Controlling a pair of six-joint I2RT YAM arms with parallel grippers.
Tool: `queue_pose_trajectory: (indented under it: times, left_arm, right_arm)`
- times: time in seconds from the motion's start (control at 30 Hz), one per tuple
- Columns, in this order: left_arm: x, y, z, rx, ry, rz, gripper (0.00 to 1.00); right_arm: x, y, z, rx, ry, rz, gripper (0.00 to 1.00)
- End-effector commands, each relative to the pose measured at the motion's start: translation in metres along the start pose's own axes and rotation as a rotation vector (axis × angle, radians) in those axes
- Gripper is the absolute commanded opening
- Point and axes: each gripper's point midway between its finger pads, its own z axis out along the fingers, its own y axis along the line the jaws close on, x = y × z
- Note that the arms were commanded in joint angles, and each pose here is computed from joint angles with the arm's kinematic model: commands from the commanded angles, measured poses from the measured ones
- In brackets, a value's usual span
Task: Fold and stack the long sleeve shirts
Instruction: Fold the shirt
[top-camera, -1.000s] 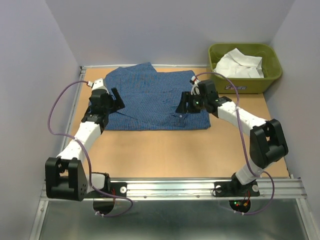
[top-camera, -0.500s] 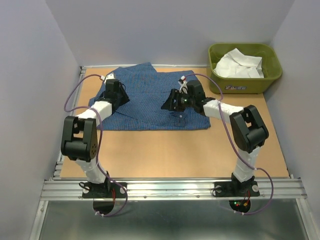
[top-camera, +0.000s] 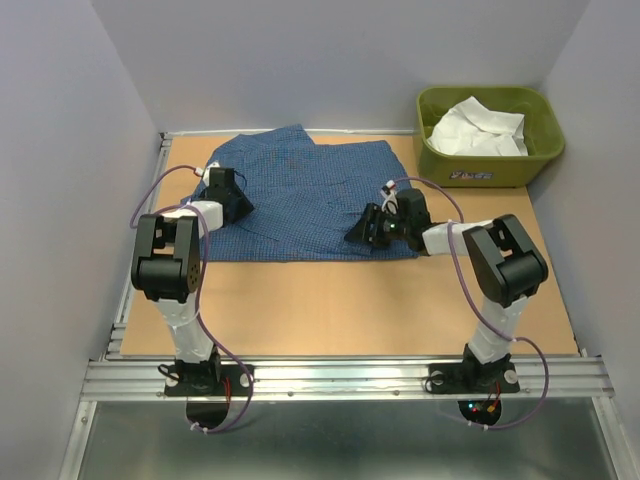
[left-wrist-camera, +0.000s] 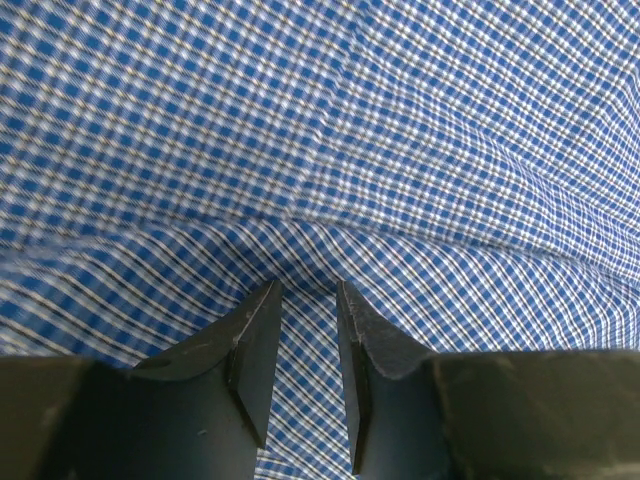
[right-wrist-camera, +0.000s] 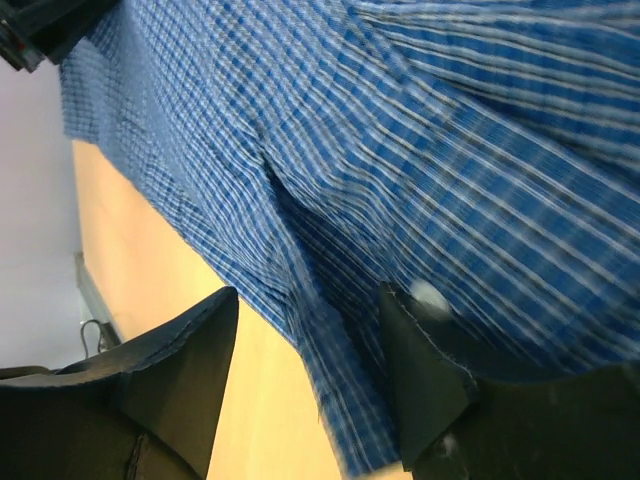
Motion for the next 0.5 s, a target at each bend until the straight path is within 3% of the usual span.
queue_pose_trajectory:
  times: [0.0,0.27,0.37,0.47]
  left_arm:
    - [-0.005,0.002,-0.006,0.002,-0.007,-0.017,0.4]
    - [-0.045,-0.027,-0.057,0.093,-0.109,-0.028,0.64]
    - [-0.058,-0.027,-0.082,0.096,-0.178,-0.055,0.65]
    - [-0.046,-0.001,-0.086,0.018,-0.196,-0.098,0.63]
  right_arm:
    - [-0.028,-0.004,-0.026,0.047,-0.129,-0.077,0.64]
    - [-0.091,0.03,-0.053,0.084,-0.329,-0.189,0.63]
    - [-0.1,0.026,-0.047,0.098,-0.343,-0.172,0.61]
    - [-0.112,0.019,-0.04,0.11,-0.389,-0.142,0.6]
